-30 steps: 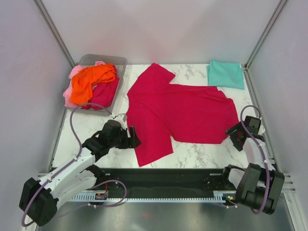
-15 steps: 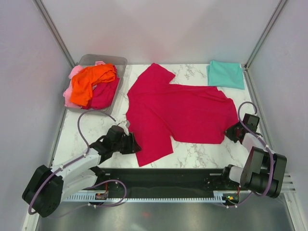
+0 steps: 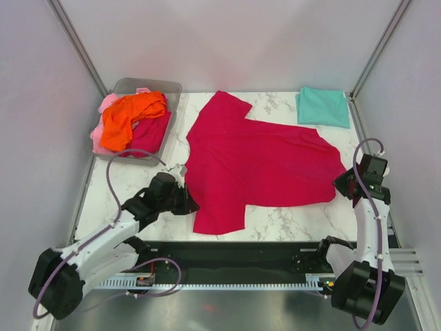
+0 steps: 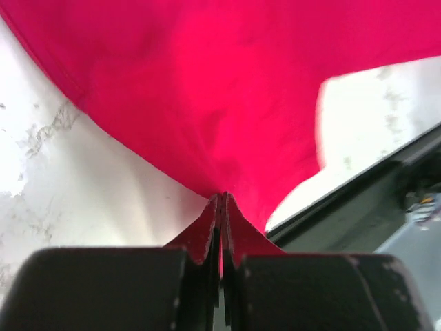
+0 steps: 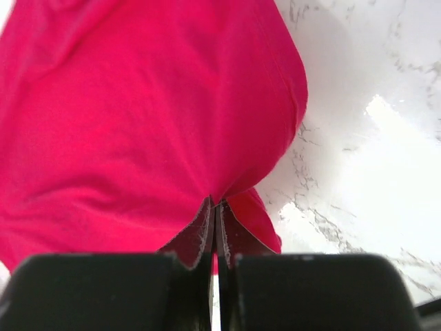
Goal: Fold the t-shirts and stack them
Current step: Flatten the tshirt out, then fold the tshirt
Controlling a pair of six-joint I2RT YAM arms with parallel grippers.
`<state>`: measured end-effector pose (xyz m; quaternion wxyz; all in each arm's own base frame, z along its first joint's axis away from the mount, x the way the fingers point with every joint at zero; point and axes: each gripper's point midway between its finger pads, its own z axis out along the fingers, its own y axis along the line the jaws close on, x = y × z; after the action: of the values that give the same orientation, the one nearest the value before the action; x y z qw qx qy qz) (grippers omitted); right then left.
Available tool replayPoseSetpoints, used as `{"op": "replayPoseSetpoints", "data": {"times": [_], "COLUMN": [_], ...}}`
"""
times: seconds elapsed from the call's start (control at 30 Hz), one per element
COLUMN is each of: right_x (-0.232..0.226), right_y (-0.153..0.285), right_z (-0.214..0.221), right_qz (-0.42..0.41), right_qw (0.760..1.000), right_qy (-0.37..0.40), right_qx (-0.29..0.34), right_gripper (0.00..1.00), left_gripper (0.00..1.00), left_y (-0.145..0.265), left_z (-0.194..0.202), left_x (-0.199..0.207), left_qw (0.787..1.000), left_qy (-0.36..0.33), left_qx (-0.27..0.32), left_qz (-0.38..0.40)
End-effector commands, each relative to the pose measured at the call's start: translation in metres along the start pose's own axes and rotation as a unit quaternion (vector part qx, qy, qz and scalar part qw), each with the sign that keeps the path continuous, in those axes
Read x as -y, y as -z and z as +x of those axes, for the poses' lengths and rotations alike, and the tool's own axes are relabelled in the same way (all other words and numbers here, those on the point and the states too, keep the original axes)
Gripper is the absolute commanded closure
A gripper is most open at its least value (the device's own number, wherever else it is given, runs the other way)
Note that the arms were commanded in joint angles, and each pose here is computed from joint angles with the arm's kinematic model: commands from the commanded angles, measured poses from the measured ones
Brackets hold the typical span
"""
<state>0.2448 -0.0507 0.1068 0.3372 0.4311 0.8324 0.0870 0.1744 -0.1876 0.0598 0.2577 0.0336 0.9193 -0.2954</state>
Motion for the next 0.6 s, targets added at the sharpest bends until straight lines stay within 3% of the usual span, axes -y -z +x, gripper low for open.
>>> {"op": "replayPoseSetpoints", "data": {"times": [0.0, 0.07, 0.13, 0.17, 0.23, 0.27, 0.3, 0.37, 0.4, 0.53, 0.57], "right_x": [-0.005, -0.011, -0.026, -0.028, -0.051, -0.070, -0.081, -0.085, -0.081, -0.068, -0.049], "right_y": [0.033, 0.034, 0.030, 0.014, -0.008, -0.036, -0.053, -0.090, -0.094, -0.059, -0.057], "right_z": [-0.024, -0.032, -0.045, -0.043, -0.055, -0.050, -0.048, -0.029, -0.022, -0.045, -0.035], "right_qz": [0.021, 0.019, -0.001, 0.001, -0.027, -0.026, -0.024, 0.027, 0.038, 0.056, 0.078], "right_qw": [0.999, 0.999, 0.999, 1.000, 0.999, 0.997, 0.993, 0.975, 0.972, 0.987, 0.986], "right_qy": [0.014, 0.014, 0.013, 0.015, 0.034, 0.066, 0.101, 0.170, 0.175, 0.144, 0.141], "right_qx": [0.029, 0.031, 0.038, 0.013, 0.009, -0.032, -0.055, -0.140, -0.153, -0.037, -0.037], "right_gripper": [0.94, 0.90, 0.73, 0.64, 0.30, 0.12, 0.02, 0.02, 0.02, 0.02, 0.02], "left_gripper": [0.98, 0.98, 0.98, 0.98, 0.98, 0.98, 0.98, 0.98, 0.98, 0.98, 0.98], "left_y": [0.049, 0.077, 0.089, 0.094, 0.092, 0.086, 0.082, 0.075, 0.074, 0.071, 0.071], "left_z": [-0.040, -0.061, -0.063, -0.069, -0.069, -0.065, -0.064, -0.060, -0.057, -0.058, -0.058], "left_x": [0.027, 0.042, 0.035, 0.036, 0.029, 0.024, 0.023, 0.024, 0.028, 0.024, 0.024], "left_qw": [0.998, 0.995, 0.994, 0.993, 0.993, 0.993, 0.994, 0.995, 0.996, 0.996, 0.996], "left_qy": [-0.003, -0.015, -0.024, -0.039, -0.047, -0.055, -0.057, -0.061, -0.064, -0.065, -0.065], "left_qx": [0.067, 0.100, 0.099, 0.103, 0.096, 0.082, 0.074, 0.054, 0.046, 0.050, 0.052], "left_qz": [0.003, 0.008, -0.023, -0.029, -0.048, -0.057, -0.058, -0.053, -0.041, -0.046, -0.044]}}
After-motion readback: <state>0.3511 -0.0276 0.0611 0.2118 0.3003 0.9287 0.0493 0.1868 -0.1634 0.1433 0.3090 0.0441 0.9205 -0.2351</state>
